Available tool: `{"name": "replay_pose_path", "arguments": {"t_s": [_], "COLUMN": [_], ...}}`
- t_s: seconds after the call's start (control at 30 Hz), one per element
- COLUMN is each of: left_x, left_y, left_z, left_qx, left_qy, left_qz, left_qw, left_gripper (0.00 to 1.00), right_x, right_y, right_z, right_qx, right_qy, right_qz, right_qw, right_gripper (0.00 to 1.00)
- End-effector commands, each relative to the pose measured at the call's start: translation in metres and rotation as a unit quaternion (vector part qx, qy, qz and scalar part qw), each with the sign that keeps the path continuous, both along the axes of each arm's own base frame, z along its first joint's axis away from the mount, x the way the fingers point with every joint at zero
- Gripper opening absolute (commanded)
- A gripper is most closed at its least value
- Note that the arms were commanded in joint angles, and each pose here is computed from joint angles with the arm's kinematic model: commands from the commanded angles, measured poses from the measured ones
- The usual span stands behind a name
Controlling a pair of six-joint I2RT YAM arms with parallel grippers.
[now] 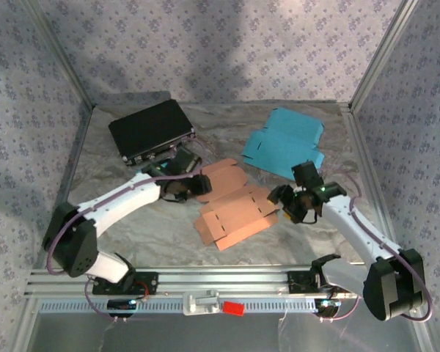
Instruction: Fold the paper box
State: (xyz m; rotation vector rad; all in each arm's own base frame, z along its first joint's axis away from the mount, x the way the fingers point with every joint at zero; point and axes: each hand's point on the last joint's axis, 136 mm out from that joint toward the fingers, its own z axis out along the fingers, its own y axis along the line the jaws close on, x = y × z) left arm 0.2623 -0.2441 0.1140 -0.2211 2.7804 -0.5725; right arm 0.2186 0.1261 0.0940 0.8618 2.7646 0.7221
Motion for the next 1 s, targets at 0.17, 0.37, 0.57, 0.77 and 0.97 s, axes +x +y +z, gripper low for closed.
{"name": "replay_pose_path", "arguments": {"t_s": [0.17,0.37,0.57,0.77,0.97], "left_x": [-0.011,-0.010,-0.005,-0.006,-0.009], "left_y": [-0.027,-0.025,-0.023,-0.024,-0.021], "left_z": [-0.041,-0.057,-0.067,-0.074,-0.081], "left_qx": [-0.038,-0.022,-0.016,-0.011,0.001], "left_qy": [0.066,0.081,0.087,0.096,0.104], "left_qz": [-0.014,-0.026,-0.026,-0.033,-0.036], "left_qw": [0.997,0.996,0.996,0.995,0.994], "left_gripper": [0.58,0.51,0.49,0.47,0.47], "right_x": [0.009,0.024,0.037,0.034,0.044], "right_y": [0.016,0.014,0.014,0.010,0.014], "right_z": [-0.023,-0.033,-0.034,-0.043,-0.046], "right_qx": [0.114,0.130,0.125,0.105,0.116], "right_qy": [-0.027,-0.049,-0.057,-0.044,-0.059], "right_qz": [-0.067,-0.090,-0.082,-0.076,-0.078], "right_qw": [0.991,0.986,0.987,0.991,0.988], "right_gripper": [0.58,0.52,0.48,0.47,0.44]}}
